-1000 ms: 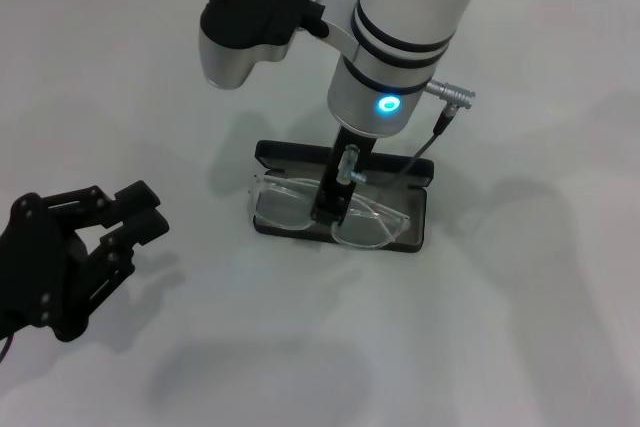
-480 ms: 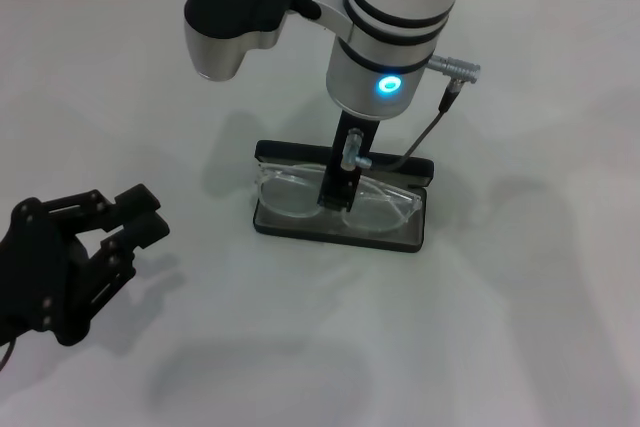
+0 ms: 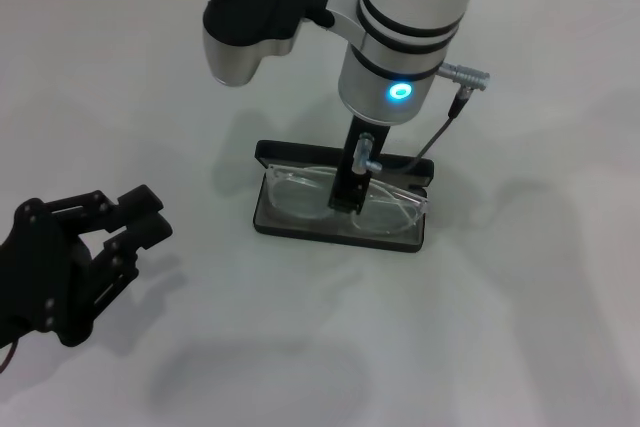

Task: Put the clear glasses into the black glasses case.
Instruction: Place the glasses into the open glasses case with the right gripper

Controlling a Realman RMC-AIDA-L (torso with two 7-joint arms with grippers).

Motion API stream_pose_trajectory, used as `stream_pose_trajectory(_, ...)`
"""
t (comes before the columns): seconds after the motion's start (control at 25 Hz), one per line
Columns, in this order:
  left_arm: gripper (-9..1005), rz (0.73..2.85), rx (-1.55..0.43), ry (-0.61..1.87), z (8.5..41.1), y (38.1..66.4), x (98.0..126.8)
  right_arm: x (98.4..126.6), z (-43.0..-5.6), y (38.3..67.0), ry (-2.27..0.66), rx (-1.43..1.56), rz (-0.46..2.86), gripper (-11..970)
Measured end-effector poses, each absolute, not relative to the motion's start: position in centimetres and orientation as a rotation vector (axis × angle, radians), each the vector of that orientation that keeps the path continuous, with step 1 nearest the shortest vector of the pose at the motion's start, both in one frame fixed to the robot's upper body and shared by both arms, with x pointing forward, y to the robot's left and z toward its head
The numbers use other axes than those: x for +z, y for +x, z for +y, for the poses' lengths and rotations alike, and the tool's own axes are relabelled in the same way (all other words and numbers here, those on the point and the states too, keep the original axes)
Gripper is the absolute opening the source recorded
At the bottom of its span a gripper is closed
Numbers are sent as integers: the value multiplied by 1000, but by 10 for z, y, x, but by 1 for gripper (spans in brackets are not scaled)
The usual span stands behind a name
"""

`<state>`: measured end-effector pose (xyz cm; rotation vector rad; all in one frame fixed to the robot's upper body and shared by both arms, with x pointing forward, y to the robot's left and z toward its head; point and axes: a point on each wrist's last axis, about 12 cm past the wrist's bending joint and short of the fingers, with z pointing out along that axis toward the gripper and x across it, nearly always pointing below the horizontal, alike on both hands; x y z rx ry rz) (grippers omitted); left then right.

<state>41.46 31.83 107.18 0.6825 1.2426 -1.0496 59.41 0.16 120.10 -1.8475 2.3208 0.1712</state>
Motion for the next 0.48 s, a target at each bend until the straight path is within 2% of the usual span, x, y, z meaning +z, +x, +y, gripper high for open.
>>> stream_pose_trajectory(0.48, 198, 1244, -1054, 689, 316, 416, 1071, 1192, -5, 597, -1833, 150, 2342, 53)
